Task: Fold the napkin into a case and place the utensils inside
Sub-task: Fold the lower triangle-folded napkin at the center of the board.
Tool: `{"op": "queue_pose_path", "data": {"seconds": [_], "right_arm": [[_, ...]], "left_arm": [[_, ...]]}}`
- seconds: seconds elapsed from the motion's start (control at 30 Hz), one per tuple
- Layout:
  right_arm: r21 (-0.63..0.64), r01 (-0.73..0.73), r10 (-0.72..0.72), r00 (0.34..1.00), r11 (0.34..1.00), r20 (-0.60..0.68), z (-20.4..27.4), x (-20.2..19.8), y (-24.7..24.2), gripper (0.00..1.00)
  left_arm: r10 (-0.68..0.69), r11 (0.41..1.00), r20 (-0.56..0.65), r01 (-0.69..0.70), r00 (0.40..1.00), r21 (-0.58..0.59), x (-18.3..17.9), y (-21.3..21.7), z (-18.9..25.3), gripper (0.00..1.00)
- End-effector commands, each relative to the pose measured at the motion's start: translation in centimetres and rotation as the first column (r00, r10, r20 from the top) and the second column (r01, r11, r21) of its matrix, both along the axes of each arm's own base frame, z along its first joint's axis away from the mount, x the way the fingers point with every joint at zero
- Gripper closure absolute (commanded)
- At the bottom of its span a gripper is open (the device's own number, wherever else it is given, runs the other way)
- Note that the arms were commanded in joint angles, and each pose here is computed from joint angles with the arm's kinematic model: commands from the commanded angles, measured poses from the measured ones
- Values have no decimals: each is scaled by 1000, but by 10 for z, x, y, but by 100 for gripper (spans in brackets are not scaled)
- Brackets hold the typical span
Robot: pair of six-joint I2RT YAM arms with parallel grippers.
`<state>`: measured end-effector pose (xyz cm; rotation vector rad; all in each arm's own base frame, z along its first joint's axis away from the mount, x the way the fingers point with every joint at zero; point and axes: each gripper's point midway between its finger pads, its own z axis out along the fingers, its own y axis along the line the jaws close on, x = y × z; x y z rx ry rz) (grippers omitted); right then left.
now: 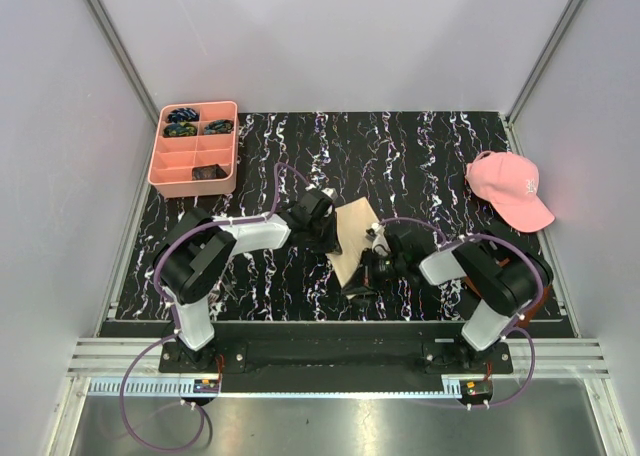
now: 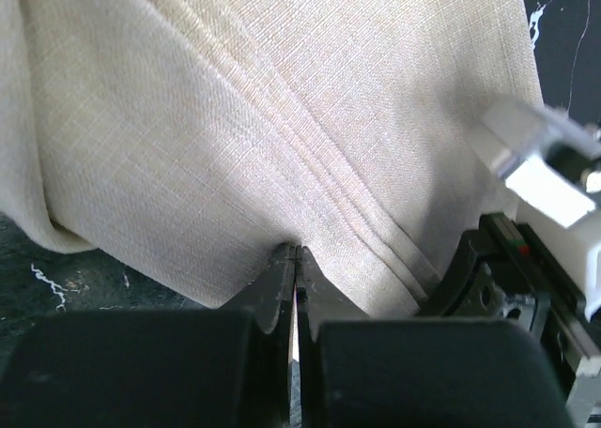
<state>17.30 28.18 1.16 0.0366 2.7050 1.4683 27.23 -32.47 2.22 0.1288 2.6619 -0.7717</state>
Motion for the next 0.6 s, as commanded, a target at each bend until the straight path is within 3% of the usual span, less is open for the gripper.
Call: {"op": "queue_pose_path", "data": {"seconds": [0.0,0.2,0.33,0.43,0.57], "right_arm": [[-59,-21,17,998,998,-68,-9,-35,-12,100],[-86,-26,23,999,996,-39,9,-41,-21,100],[-138,65,-54,995,988,85,46,-7,-35,98],[-174,95,-67,985,980,159,65,18,-44,97],[-267,124,-63,972,956,226,63,48,-52,85]], "left_arm": [[-2,999,10,2,1000,49,6,11,-12,100],[-33,999,28,32,999,37,9,6,-3,100],[-69,998,58,70,996,-8,11,-3,25,100],[-75,996,62,77,995,-43,9,-8,46,93],[-60,995,117,69,991,-78,14,-9,82,81]]}}
